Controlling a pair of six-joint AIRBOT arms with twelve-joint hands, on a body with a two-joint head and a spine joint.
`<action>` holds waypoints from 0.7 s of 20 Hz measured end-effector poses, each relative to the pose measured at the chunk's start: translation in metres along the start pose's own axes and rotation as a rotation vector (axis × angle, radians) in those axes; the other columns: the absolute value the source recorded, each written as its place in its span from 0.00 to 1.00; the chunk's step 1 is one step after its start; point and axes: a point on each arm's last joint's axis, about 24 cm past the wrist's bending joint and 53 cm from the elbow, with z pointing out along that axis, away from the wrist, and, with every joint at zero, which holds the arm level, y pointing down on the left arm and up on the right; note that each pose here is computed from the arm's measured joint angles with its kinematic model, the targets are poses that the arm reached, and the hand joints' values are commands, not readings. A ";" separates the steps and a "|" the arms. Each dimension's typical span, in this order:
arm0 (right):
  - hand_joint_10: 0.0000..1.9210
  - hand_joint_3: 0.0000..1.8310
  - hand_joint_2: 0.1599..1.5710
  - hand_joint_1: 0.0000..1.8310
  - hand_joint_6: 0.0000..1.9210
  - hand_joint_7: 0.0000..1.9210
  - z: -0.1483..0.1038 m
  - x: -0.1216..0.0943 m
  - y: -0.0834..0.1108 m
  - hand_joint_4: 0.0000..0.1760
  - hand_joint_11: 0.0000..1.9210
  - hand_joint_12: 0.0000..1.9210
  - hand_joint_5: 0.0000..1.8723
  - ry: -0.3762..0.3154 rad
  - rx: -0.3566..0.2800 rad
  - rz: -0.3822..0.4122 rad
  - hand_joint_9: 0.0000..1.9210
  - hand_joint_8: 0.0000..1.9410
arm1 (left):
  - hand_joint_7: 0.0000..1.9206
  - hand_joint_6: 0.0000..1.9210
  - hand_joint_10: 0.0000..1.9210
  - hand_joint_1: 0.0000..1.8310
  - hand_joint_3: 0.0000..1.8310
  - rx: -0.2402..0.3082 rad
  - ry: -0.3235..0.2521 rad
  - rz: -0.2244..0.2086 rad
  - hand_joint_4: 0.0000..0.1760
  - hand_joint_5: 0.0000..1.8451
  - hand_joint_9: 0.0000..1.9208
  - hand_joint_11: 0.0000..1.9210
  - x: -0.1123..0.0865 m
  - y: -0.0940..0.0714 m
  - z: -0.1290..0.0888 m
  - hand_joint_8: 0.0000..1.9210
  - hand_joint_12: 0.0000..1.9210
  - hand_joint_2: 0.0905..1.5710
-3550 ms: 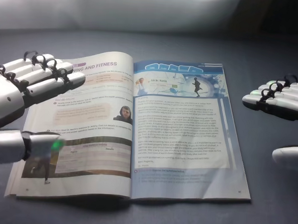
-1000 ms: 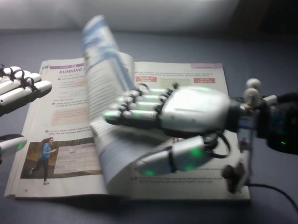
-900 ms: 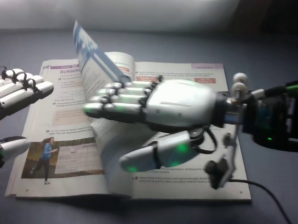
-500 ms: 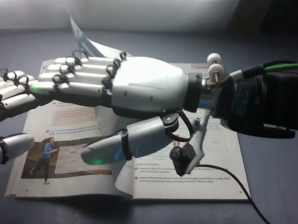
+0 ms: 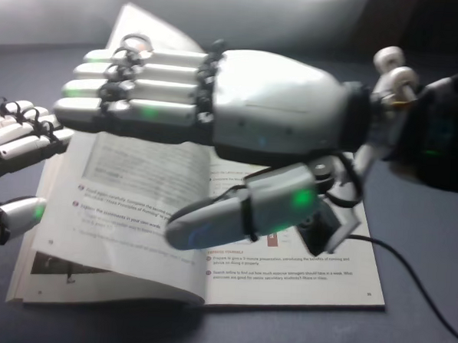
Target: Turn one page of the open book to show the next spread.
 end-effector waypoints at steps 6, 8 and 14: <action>0.00 0.00 0.74 0.00 0.00 0.00 -0.022 -0.001 0.020 0.00 0.00 0.00 0.00 0.013 -0.003 -0.006 0.00 0.00 | 0.03 0.00 0.00 0.00 0.05 -0.032 -0.065 0.021 0.00 0.07 0.00 0.00 -0.020 0.003 -0.022 0.00 0.00 1.00; 0.00 0.00 0.74 0.00 0.00 0.00 -0.050 -0.006 0.004 0.00 0.00 0.00 0.00 -0.003 0.081 0.013 0.00 0.00 | 0.00 0.00 0.00 0.24 0.02 -0.034 -0.089 0.038 0.12 0.02 0.00 0.00 -0.028 0.002 -0.027 0.00 0.00 0.94; 0.00 0.00 0.70 0.00 0.00 0.00 -0.145 -0.014 -0.049 0.00 0.00 0.00 0.00 -0.076 0.425 0.041 0.00 0.00 | 0.00 0.00 0.00 0.17 0.01 0.041 -0.121 0.051 0.01 0.01 0.00 0.00 -0.035 -0.019 -0.029 0.00 0.00 0.98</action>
